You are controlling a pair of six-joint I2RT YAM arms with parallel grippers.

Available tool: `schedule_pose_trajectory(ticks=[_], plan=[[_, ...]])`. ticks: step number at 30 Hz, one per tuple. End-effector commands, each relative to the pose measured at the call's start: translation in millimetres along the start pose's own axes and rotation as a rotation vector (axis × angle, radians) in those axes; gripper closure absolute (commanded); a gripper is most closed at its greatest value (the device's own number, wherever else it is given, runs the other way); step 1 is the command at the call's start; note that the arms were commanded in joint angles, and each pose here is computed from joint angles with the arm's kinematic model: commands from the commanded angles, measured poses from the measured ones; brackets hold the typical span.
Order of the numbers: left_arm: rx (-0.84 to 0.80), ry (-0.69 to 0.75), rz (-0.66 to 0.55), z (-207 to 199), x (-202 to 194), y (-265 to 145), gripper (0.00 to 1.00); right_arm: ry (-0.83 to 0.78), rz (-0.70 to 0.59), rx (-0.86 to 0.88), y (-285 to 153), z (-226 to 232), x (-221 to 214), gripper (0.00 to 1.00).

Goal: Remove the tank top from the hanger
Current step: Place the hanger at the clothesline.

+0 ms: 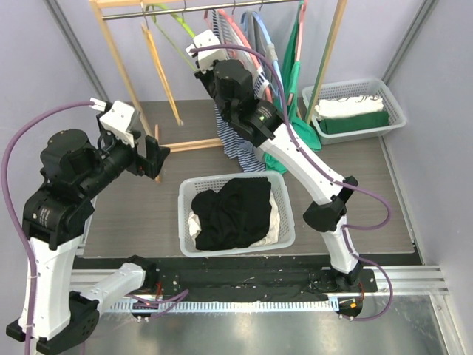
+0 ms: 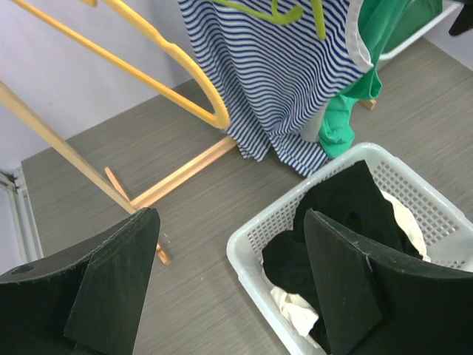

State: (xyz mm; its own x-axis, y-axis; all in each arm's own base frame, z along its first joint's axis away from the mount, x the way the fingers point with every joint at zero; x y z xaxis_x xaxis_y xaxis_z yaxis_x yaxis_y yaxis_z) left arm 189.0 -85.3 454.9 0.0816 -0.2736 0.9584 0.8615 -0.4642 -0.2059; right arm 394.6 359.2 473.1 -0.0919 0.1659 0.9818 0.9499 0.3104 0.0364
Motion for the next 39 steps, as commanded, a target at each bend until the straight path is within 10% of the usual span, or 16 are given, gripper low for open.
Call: schedule_pose_trajectory(ticks=[1, 39], plan=[[-0.03, 0.015, 0.001, -4.0, -2.7, -2.5, 0.16, 0.092, -0.106, -0.011, 0.8, -8.2, 29.7, 0.99], [-0.059, -0.022, -0.003, -6.6, -1.4, 0.6, 0.18, 0.048, -0.081, 0.016, -3.0, 58.7, 6.6, 0.92]])
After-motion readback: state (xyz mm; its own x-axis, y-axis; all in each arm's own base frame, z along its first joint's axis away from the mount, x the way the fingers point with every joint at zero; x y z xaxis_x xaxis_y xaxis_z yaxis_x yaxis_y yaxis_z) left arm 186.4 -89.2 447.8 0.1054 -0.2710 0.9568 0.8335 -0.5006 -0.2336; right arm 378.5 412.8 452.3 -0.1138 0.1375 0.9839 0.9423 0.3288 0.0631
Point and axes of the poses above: each gripper's point midway between its finger pads, its own y axis out along the fingers, its own z axis along the line the jaws close on, x = y × z, the point moved 4 cm from there along -y, back along the fingers, and after that the axes turned 7 degrees about y, right-handed, at the moved point
